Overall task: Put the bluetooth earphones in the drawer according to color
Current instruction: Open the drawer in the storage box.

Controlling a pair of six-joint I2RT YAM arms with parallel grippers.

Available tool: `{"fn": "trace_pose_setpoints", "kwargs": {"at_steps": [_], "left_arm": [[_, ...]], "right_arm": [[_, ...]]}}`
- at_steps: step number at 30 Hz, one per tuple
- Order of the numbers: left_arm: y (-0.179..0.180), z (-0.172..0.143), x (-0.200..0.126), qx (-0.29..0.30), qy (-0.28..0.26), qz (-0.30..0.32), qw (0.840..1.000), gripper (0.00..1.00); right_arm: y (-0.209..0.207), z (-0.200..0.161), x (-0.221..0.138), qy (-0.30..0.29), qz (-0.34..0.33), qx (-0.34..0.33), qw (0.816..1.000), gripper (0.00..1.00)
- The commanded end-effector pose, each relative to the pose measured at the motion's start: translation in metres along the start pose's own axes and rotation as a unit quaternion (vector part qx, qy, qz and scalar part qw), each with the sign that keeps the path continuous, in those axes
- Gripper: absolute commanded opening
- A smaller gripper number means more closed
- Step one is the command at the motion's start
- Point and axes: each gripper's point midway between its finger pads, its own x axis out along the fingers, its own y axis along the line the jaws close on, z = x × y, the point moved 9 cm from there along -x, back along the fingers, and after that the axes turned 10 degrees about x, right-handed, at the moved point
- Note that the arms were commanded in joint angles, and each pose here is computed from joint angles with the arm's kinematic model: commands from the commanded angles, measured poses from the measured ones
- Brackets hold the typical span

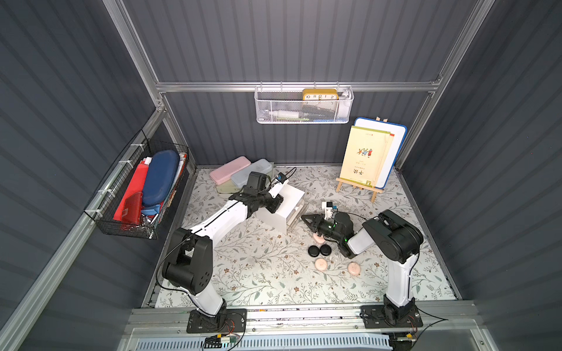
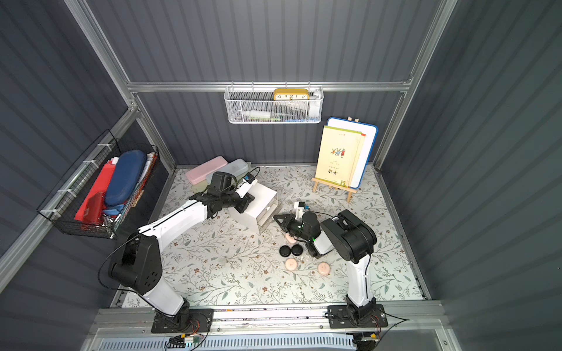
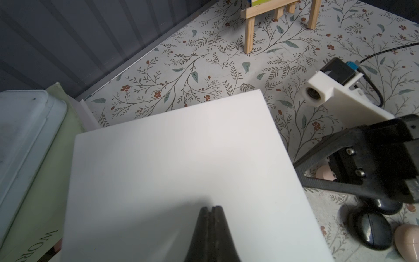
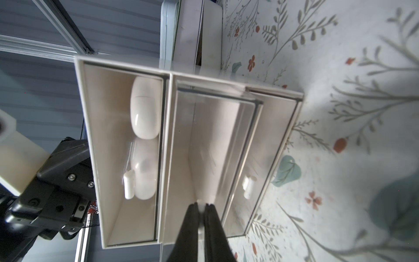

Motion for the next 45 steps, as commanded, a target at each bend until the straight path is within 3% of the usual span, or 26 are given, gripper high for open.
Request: {"fn": "trace_pose_setpoints", "kwargs": {"at_steps": [1, 20, 43, 45], "left_arm": [[-0.007, -0.009, 0.003, -0.008, 0.025, -0.018, 0.999, 0.0], [-0.007, -0.008, 0.002, -0.008, 0.024, -0.016, 1.0, 0.0], [-0.006, -0.006, 0.003, -0.009, 0.021, -0.019, 1.0, 0.0], [-0.006, -0.005, 0.002, -0.007, 0.019, -0.019, 1.0, 0.0]], "right_arm": [[-0.006, -0.002, -0.009, 0.0, -0.014, -0.004, 1.0, 0.0], [-0.01, -0.009, -0.034, -0.004, -0.034, -0.004, 0.999, 0.0], [-0.012, -0.012, -0.038, 0.001, -0.043, -0.004, 0.999, 0.0], [-0.011, -0.011, -0.038, 0.0, -0.042, -0.005, 0.999, 0.09]]}}
